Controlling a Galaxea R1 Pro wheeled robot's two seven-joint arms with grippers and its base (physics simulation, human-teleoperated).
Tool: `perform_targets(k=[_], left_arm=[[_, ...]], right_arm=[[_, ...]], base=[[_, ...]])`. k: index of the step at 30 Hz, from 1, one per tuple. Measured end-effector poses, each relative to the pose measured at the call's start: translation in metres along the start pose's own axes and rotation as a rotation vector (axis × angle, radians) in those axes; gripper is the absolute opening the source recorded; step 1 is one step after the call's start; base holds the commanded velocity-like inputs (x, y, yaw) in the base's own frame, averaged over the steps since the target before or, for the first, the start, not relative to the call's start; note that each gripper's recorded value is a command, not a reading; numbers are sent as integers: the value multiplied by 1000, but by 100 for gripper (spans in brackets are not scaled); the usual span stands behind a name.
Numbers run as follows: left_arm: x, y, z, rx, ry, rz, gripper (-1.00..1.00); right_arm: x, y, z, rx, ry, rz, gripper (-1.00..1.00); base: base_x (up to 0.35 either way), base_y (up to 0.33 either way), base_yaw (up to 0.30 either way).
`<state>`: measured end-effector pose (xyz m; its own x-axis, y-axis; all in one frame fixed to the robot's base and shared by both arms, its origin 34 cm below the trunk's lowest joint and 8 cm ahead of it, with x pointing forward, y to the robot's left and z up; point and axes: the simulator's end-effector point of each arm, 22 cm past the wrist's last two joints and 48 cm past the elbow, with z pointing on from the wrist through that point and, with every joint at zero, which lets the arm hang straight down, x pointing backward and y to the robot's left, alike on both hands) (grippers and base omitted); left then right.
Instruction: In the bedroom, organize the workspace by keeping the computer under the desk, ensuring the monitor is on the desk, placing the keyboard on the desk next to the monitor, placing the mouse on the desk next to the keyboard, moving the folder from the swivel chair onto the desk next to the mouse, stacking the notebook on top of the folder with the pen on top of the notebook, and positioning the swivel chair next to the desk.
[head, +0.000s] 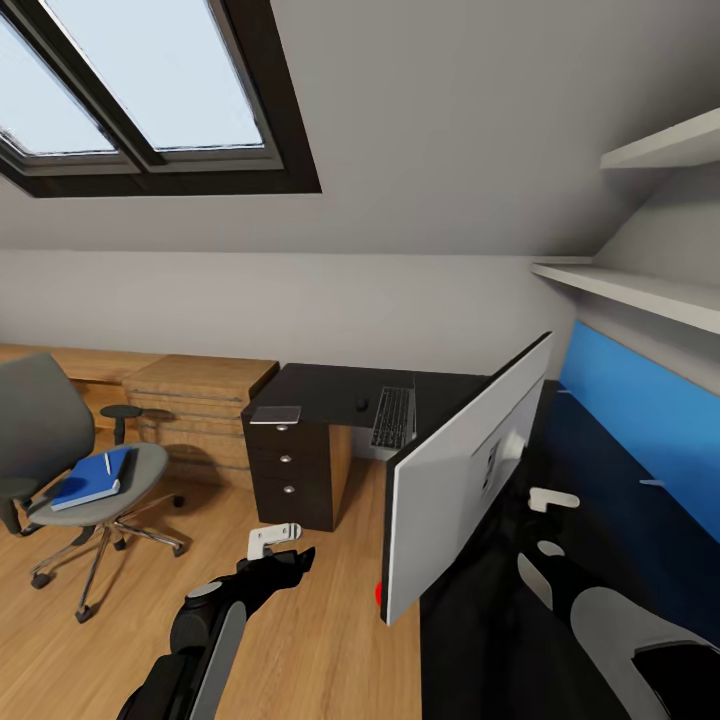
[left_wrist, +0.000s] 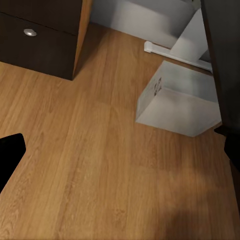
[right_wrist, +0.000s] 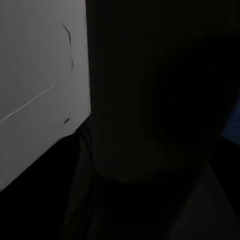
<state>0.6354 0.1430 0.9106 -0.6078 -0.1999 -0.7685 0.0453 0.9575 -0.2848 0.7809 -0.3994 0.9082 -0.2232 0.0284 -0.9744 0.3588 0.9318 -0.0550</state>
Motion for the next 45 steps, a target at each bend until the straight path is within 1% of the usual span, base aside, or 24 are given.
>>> perform_targets(k=[37,45], left_arm=[[0,1,0,-1,2,1,100],[0,1,1,-1,2,1,100]], right_arm=[[1,0,0,1,3,4,-100],[2,0,0,-1,4,1,-100]], base=[[-1,0,0],[-237,0,0]])
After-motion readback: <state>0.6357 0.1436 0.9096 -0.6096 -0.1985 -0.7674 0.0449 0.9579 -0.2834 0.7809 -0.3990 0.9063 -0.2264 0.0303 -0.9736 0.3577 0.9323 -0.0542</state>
